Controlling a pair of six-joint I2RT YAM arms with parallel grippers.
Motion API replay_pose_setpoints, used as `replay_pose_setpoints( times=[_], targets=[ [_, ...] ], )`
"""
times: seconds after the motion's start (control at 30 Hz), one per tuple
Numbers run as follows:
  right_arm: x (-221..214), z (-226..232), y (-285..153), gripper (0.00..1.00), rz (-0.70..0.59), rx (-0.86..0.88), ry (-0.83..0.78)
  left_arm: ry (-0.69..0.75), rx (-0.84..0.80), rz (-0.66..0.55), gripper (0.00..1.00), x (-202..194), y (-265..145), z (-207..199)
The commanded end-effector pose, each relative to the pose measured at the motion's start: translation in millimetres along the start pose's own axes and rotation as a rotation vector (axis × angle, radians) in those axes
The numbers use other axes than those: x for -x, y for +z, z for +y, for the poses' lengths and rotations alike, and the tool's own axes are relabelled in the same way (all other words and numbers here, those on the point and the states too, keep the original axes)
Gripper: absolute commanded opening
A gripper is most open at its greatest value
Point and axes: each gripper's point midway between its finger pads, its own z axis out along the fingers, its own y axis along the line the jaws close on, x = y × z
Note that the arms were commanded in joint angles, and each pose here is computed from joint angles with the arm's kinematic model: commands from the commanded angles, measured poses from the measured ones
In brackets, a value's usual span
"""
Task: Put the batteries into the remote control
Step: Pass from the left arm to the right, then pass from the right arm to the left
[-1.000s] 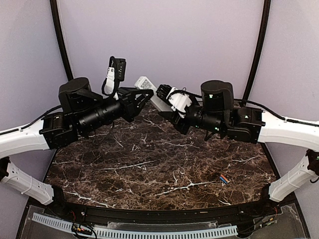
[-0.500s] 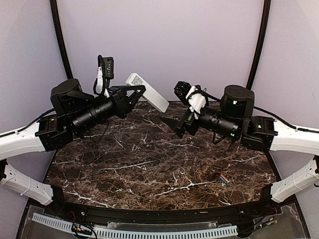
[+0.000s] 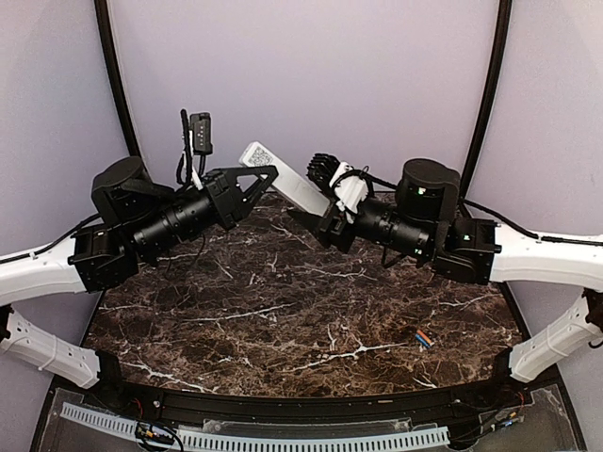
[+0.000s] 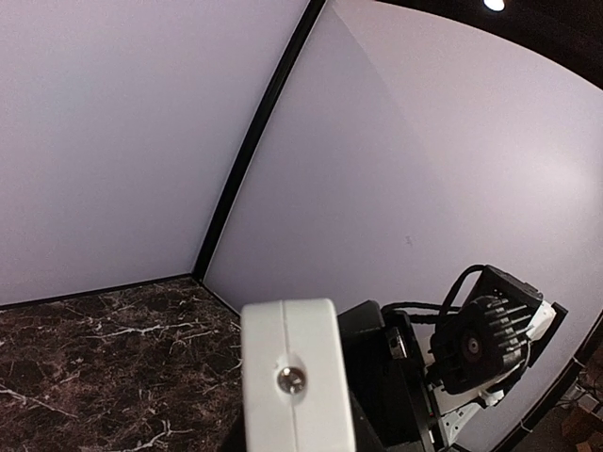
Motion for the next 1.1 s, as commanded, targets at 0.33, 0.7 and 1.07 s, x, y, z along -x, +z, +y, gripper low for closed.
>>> replay_pose_setpoints(
  times=[0.33, 0.7, 1.07],
  targets=[
    [21.8, -1.8, -7.4, 0.0, -0.028, 0.055, 0.009, 0.01, -0.056, -0.04, 0.09, 6.4, -13.2, -7.2],
    [-30.1, 28.8, -74.1, 0.0, 0.333, 0.492, 0.061, 0.813, -0.067, 0.24, 0.82, -24.8, -56.5, 2.5],
    [-29.8, 42.0, -81.4, 0.0, 0.325, 0.568, -0.027, 0.909, -0.346, 0.603, 0.92, -109.1, -56.2, -5.1]
  ],
)
